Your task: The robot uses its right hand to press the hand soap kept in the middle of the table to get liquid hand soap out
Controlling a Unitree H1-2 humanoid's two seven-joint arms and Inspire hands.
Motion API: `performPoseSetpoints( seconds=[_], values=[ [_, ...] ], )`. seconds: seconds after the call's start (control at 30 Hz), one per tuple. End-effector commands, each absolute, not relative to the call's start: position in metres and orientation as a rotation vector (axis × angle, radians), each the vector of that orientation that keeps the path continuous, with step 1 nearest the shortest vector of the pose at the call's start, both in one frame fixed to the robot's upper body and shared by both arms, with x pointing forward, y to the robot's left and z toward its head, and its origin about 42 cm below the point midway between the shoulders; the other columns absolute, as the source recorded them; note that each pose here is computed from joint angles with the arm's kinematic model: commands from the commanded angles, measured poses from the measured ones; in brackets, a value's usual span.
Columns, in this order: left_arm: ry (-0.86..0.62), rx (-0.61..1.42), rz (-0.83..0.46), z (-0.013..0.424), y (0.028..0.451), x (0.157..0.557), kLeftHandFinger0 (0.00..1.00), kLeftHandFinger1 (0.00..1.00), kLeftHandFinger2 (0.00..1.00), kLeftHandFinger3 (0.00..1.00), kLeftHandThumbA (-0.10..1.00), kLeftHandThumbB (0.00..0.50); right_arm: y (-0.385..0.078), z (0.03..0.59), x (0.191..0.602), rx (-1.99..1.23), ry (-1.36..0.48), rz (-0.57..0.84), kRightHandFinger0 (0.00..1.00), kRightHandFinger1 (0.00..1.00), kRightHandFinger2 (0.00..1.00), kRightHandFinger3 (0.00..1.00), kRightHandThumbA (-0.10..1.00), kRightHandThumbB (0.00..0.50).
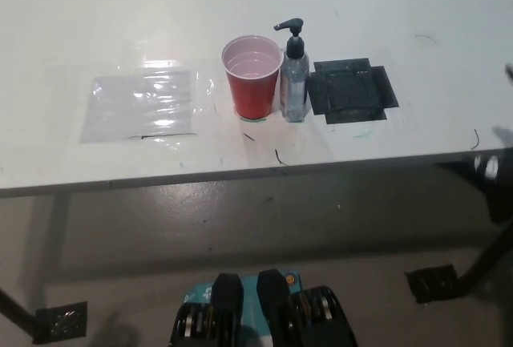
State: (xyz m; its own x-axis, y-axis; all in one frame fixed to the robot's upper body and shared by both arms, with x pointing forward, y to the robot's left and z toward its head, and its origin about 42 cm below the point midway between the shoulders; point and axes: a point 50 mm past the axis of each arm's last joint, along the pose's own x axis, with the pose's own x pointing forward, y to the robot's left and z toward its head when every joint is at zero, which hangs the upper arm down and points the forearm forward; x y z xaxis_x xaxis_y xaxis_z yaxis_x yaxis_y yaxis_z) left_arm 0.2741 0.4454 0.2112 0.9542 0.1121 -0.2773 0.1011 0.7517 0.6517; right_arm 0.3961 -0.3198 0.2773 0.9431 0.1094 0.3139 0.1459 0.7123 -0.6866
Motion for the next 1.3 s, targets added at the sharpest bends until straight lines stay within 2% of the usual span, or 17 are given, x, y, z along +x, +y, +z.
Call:
performPoseSetpoints(
  seconds=[0.0,0.07,0.17,0.27,0.3,0.4,0.53,0.57,0.63,0.73,0.83,0.9,1.07,1.13,1.17,1.27],
  values=[
    [0.296,0.771,0.016,0.229,0.450,0.275,1.00,1.00,1.00,0.89,1.00,0.084,-0.307,0.361,0.421,-0.914,-0.496,0.007,1.00,1.00,1.00,1.00,1.00,0.487],
    [0.296,0.773,0.018,0.229,0.450,0.274,1.00,1.00,1.00,0.90,1.00,0.076,-0.300,0.375,0.426,-0.928,-0.515,0.013,1.00,1.00,1.00,1.00,1.00,0.500],
    [0.300,0.764,0.019,0.228,0.451,0.275,1.00,1.00,1.00,0.87,1.00,0.064,-0.272,0.417,0.446,-0.972,-0.592,0.053,1.00,1.00,1.00,1.00,1.00,0.474],
    [0.296,0.767,0.019,0.230,0.451,0.275,1.00,1.00,1.00,0.86,1.00,0.060,-0.256,0.430,0.456,-0.994,-0.617,0.082,1.00,1.00,1.00,1.00,1.00,0.468],
    [0.294,0.772,0.019,0.232,0.452,0.276,1.00,1.00,1.00,0.87,1.00,0.079,-0.236,0.439,0.467,-1.016,-0.646,0.133,1.00,1.00,1.00,1.00,1.00,0.472],
    [0.294,0.780,0.018,0.233,0.452,0.276,1.00,1.00,1.00,0.89,1.00,0.061,-0.212,0.447,0.474,-1.058,-0.664,0.186,1.00,1.00,1.00,1.00,1.00,0.500],
    [0.290,0.784,0.019,0.235,0.451,0.276,1.00,1.00,1.00,0.91,1.00,0.064,-0.172,0.455,0.476,-1.090,-0.706,0.284,1.00,1.00,1.00,1.00,1.00,0.497],
    [0.291,0.784,0.019,0.235,0.451,0.276,1.00,1.00,1.00,0.91,1.00,0.065,-0.172,0.455,0.476,-1.091,-0.706,0.284,1.00,1.00,1.00,1.00,1.00,0.498],
    [0.293,0.791,0.017,0.236,0.452,0.278,1.00,1.00,1.00,0.91,1.00,0.078,-0.151,0.454,0.476,-1.121,-0.745,0.334,1.00,1.00,1.00,1.00,1.00,0.458],
    [0.295,0.799,0.014,0.239,0.453,0.280,1.00,1.00,1.00,0.91,1.00,0.082,-0.126,0.444,0.480,-1.151,-0.758,0.388,1.00,1.00,1.00,1.00,1.00,0.472],
    [0.295,0.813,0.013,0.240,0.453,0.280,1.00,1.00,1.00,0.91,1.00,0.074,-0.116,0.437,0.484,-1.171,-0.752,0.422,1.00,1.00,1.00,1.00,1.00,0.462],
    [0.296,0.812,0.014,0.241,0.454,0.281,1.00,1.00,1.00,0.91,1.00,0.086,-0.107,0.426,0.488,-1.200,-0.741,0.459,1.00,1.00,1.00,1.00,1.00,0.466],
    [0.296,0.820,0.012,0.244,0.454,0.283,1.00,1.00,1.00,0.90,1.00,0.068,-0.104,0.408,0.493,-1.259,-0.699,0.508,1.00,1.00,1.00,1.00,1.00,0.467],
    [0.294,0.821,0.010,0.244,0.453,0.282,1.00,1.00,1.00,0.89,1.00,0.100,-0.105,0.398,0.498,-1.266,-0.694,0.531,1.00,1.00,1.00,1.00,1.00,0.444],
    [0.293,0.822,0.008,0.245,0.452,0.282,1.00,1.00,1.00,0.89,1.00,0.110,-0.106,0.393,0.500,-1.288,-0.670,0.540,1.00,1.00,1.00,1.00,1.00,0.452],
    [0.293,0.819,0.010,0.246,0.454,0.282,1.00,1.00,1.00,0.88,1.00,0.118,-0.109,0.388,0.503,-1.282,-0.662,0.540,1.00,1.00,1.00,1.00,1.00,0.439]
  ],
)
